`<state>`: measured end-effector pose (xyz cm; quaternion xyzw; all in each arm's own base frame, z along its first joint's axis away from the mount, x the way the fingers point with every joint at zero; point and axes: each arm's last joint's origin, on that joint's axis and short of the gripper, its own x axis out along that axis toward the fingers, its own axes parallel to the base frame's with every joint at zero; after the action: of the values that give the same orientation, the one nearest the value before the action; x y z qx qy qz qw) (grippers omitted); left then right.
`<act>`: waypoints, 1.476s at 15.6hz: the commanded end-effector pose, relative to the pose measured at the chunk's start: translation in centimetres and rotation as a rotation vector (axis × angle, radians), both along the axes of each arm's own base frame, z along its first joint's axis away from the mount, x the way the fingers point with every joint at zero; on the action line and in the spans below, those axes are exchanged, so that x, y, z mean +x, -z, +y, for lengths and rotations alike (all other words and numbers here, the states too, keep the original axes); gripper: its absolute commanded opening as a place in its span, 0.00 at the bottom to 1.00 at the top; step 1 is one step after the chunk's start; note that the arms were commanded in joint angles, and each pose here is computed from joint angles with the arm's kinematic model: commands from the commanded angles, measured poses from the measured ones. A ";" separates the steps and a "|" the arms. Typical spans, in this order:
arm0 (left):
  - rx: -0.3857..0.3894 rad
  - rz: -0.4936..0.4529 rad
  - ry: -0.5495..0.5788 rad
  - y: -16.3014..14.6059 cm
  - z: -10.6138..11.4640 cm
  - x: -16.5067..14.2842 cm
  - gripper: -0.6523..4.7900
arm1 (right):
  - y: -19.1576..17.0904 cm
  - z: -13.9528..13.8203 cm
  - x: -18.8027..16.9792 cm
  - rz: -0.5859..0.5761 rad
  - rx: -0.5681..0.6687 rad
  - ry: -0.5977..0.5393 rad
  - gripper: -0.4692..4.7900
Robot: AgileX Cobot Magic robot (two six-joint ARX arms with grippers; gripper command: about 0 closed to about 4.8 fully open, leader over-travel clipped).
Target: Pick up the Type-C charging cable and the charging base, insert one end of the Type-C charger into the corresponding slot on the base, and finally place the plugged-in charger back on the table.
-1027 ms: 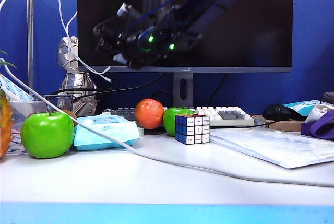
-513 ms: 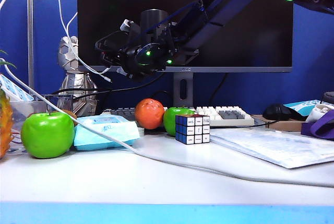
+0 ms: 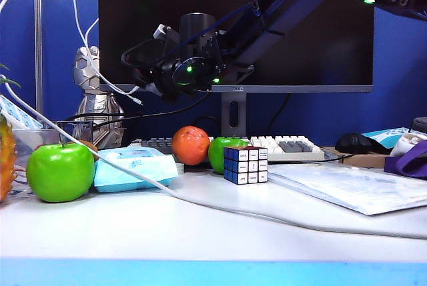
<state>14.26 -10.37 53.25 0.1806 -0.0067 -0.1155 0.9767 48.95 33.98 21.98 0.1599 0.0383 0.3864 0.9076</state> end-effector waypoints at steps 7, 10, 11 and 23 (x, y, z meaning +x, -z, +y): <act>-0.003 -0.009 -0.003 -0.3 0.4 -0.5 0.11 | -0.7 0.2 -0.2 -0.029 0.017 0.015 0.46; -0.003 -0.009 -0.003 -0.3 0.4 -0.5 0.11 | -0.7 0.6 -0.5 -0.028 0.016 0.007 0.53; -0.003 -0.009 -0.003 -0.3 0.4 -0.5 0.11 | -0.7 0.7 -0.6 -0.028 0.016 0.004 0.55; -0.002 -0.008 -0.003 -0.3 0.6 -0.7 0.11 | -2.4 0.7 -1.2 -0.035 -0.046 -0.047 0.08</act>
<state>13.79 -9.96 53.14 0.1864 0.0021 -0.1170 0.9755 48.02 34.94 22.69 0.1331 0.0432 0.4043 0.9039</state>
